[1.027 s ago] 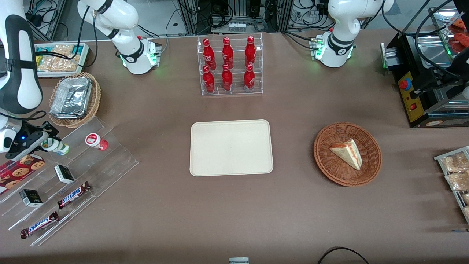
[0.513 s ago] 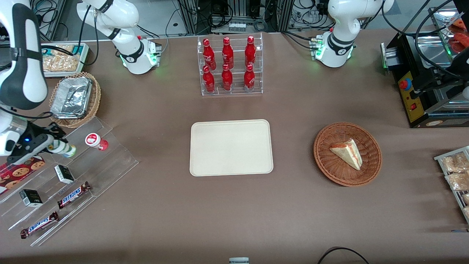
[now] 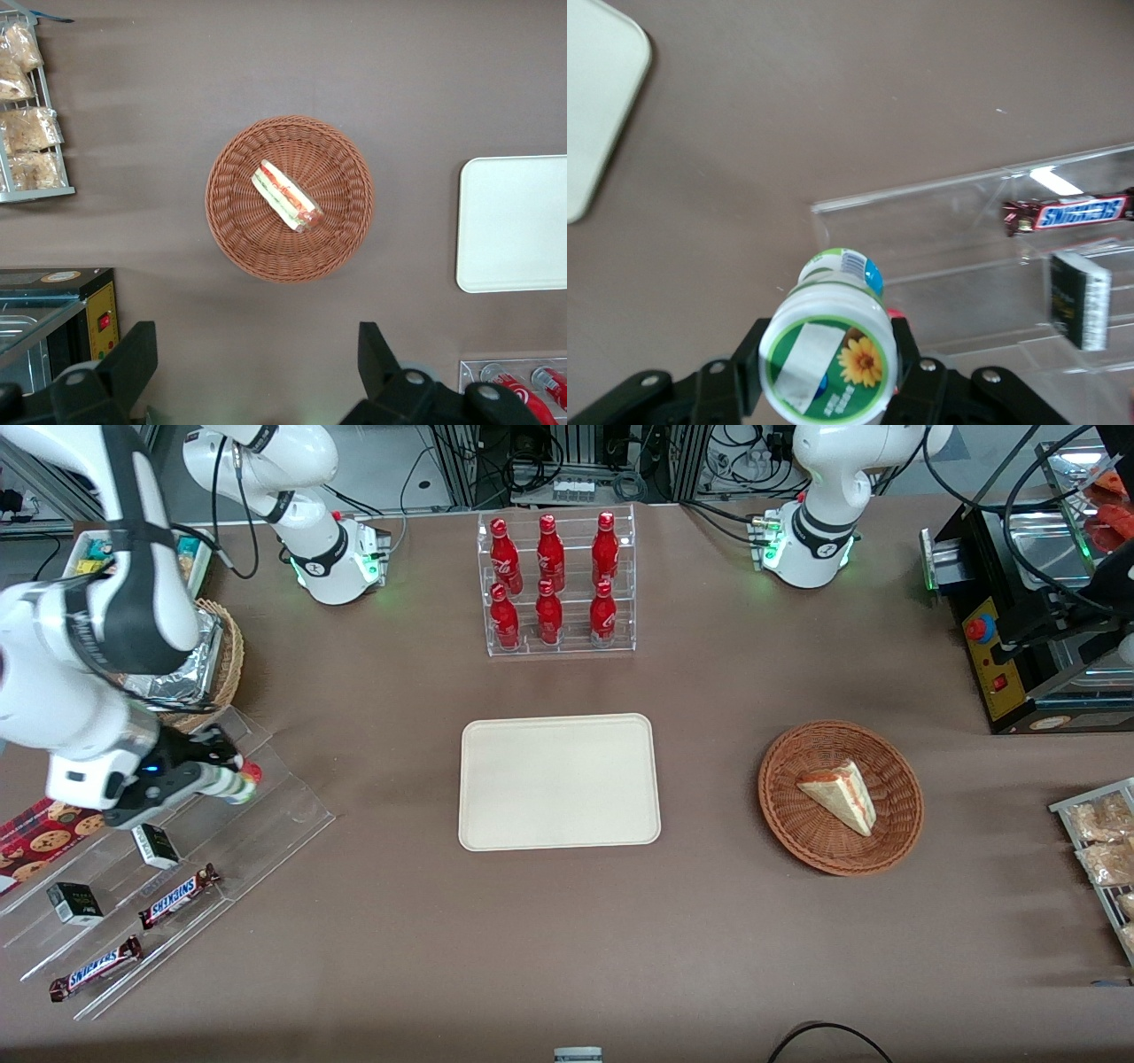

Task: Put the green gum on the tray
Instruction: 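Lift the gum tub and carry it over the cream tray, then lower the gum tub onto the tray and open the right gripper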

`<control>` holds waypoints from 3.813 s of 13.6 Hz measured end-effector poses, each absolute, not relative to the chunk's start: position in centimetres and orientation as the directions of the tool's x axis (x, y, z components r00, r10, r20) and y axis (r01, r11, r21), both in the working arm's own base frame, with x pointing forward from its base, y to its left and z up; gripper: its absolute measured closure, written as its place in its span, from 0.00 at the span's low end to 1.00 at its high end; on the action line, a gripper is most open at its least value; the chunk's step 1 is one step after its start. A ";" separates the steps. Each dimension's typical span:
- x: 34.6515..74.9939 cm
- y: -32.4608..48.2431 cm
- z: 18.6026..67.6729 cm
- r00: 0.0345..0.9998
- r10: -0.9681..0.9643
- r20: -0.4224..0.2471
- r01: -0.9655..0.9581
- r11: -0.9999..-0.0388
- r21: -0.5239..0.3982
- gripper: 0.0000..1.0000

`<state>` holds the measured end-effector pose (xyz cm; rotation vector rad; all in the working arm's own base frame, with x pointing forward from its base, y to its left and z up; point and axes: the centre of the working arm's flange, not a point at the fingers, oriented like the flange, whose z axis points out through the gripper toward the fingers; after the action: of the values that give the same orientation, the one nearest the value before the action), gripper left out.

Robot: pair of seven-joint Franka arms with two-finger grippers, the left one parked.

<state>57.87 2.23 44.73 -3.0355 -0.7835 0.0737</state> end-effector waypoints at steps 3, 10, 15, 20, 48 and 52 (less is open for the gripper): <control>57.4 9.4 45.3 0.911 0.411 -0.044 0.411 -0.912 -0.008 0.41; 56.8 23.8 41.8 0.973 0.216 -0.083 0.216 -0.976 -0.013 0.41; 57.4 31.7 38.6 0.991 0.099 -0.095 0.098 -0.995 -0.013 0.41; 56.0 40.3 33.7 0.999 0.014 -0.036 0.013 -1.000 -0.021 0.41; 54.0 47.5 24.4 0.998 -0.053 0.042 -0.050 -0.997 -0.060 0.00; 54.7 46.4 27.2 0.999 0.016 0.035 0.017 -0.999 -0.041 0.00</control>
<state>54.69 46.43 27.17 -3.0995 -0.0253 -0.0539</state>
